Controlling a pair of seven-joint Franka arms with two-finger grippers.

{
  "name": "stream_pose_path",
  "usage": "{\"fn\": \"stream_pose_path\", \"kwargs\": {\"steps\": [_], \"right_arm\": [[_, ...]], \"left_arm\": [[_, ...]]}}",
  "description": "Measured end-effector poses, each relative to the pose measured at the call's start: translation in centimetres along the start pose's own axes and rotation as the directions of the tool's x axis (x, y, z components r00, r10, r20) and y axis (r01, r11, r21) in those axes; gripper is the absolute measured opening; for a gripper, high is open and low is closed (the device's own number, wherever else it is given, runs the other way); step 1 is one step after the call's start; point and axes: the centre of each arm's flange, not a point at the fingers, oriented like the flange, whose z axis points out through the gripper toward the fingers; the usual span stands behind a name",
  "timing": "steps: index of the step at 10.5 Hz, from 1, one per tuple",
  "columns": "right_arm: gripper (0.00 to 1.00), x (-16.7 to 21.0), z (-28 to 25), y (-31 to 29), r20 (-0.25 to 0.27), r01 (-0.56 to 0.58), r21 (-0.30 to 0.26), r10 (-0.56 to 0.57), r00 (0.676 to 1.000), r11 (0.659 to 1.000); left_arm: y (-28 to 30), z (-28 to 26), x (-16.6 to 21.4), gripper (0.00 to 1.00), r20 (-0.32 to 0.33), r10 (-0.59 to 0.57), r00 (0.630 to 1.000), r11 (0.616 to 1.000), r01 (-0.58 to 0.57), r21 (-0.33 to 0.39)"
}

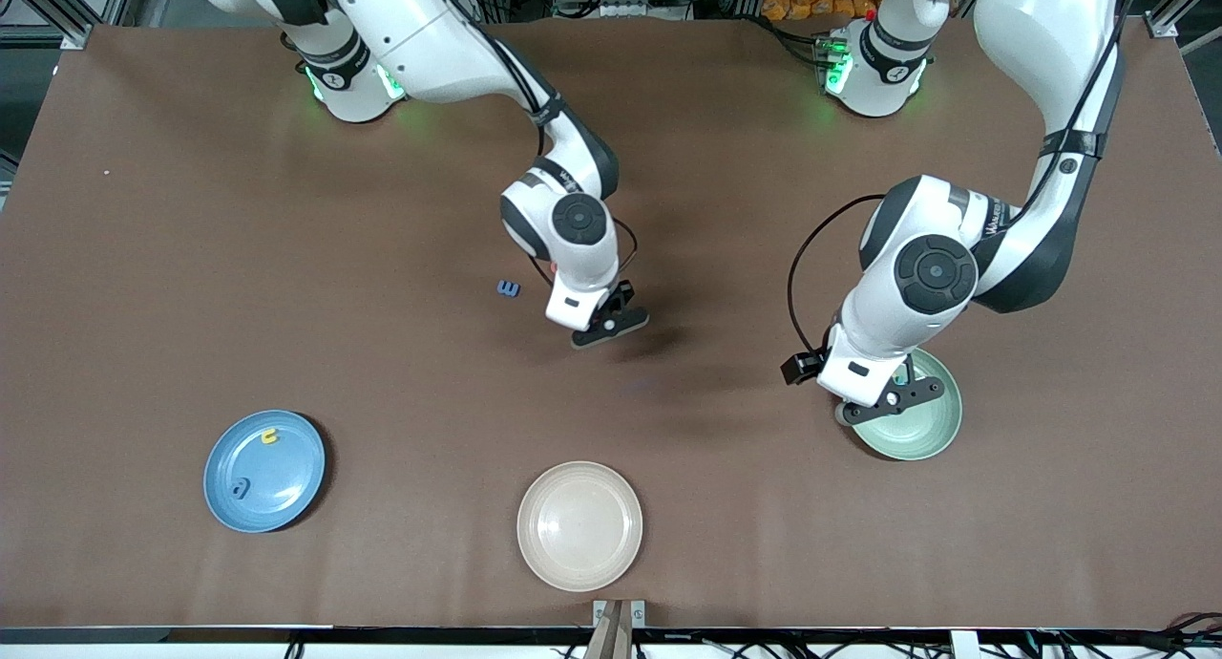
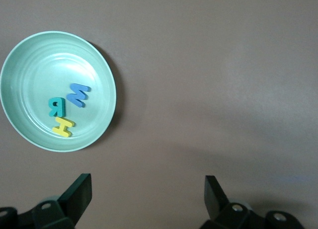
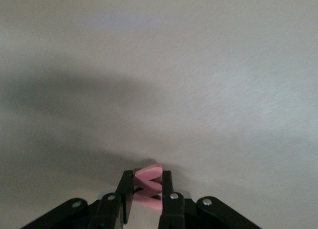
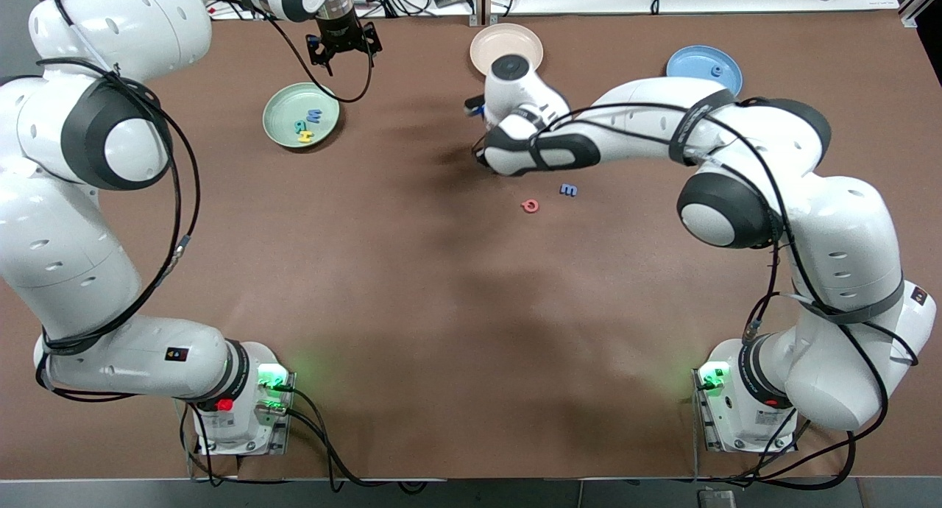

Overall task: Sort upper and lower case letters into plates
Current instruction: 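Release the teal R on the green plate while the right gripper grasps pink w, then drop the pink w into the blue plate while the left gripper reaches pink Q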

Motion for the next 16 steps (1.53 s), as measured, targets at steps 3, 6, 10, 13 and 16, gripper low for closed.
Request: {"fn": "stream_pose_path", "kwargs": {"steps": [3,6,10,13,16], "right_arm": [[0.27,3.6,-7.9,9.0,0.022,-0.133,-0.014,0.134,0.991,0.991],[0.27,5.0,-16.1,18.3,0.026,-0.230,-0.069,0.232,0.972,0.971],[0.27,5.3,-14.2,38.4,-0.002,-0.362,-0.155,0.366,0.930,0.919],[0.27,3.6,-9.6,50.5,-0.049,-0.416,-0.151,0.413,0.909,0.897],[0.27,3.2,-6.5,53.5,-0.087,-0.445,-0.150,0.436,0.896,0.883]], "left_arm": [[3.9,0.0,-3.4,1.00,0.028,0.074,0.997,0.997,-0.074,-0.029],[10.3,0.1,-9.3,1.00,0.025,0.244,0.970,0.968,-0.241,-0.068],[19.1,1.1,-18.5,1.00,-0.001,0.384,0.923,0.914,-0.380,-0.138],[23.4,6.0,-22.5,1.00,-0.131,0.718,0.684,0.657,-0.727,-0.199],[26.6,11.7,-26.8,1.00,-0.285,0.902,0.326,0.290,-0.943,-0.161]]}}
